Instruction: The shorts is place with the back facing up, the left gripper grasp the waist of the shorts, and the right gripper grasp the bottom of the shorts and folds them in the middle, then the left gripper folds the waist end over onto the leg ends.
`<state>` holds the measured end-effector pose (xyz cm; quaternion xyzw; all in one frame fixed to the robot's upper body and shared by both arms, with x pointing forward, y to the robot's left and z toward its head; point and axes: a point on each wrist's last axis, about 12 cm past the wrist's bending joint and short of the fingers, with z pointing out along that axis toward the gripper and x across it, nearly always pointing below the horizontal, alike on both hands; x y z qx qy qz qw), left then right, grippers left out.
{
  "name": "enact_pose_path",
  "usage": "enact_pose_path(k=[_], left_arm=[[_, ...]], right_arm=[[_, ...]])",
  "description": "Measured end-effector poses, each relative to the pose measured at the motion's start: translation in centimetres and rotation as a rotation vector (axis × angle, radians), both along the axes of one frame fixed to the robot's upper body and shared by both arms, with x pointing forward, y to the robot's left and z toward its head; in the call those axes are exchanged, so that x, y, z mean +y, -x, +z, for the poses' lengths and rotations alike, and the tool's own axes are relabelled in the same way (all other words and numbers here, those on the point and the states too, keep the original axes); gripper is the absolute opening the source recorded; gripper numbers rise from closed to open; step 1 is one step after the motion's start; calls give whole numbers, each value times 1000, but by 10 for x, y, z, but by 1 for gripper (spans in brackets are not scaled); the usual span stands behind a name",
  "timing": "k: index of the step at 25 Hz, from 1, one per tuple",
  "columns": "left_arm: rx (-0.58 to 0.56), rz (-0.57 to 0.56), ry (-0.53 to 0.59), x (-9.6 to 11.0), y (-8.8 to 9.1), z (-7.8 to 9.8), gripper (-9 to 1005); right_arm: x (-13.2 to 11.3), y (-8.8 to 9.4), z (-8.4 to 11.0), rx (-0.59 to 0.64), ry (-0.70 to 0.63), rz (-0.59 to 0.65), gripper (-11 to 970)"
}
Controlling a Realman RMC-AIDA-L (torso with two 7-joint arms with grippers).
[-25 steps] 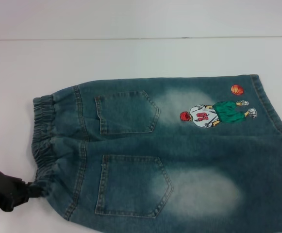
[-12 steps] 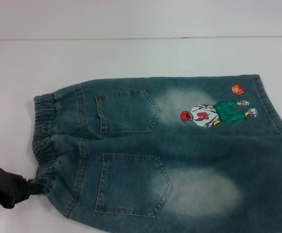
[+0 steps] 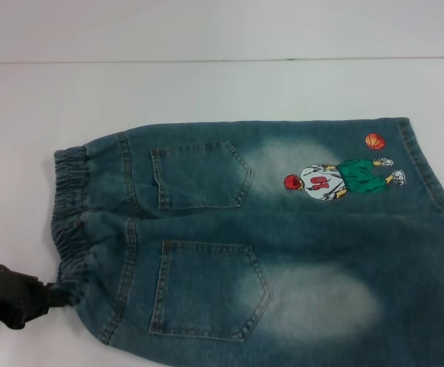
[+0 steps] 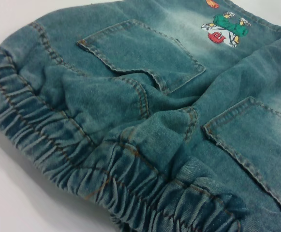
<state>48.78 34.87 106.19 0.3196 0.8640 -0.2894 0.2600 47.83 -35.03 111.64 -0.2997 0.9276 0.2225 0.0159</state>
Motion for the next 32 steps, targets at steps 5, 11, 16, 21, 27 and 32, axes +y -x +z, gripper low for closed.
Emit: enact_pose_path(k=[5,11,16,21,27,32], left_arm=[[2,4,2,1,2,-1,80],[4,4,1,1,3,-2,80],[4,3,1,1,3,-2,80],[1,1,1,1,2,-1,80],[-1,-1,0,0,2,-1,80],[-7,5,-9,1,1,-2,79]], right_arm=[[3,-2,-4,14,-6,5,852],[1,-2,-4,27,25,-12,851],[2,-4,-5,28,28,-10,851],[7,-9,-9,27,10,3,852],[11,-11,-4,-1,-63,29,803],[11,-13,-3,-14,-71,25,717]])
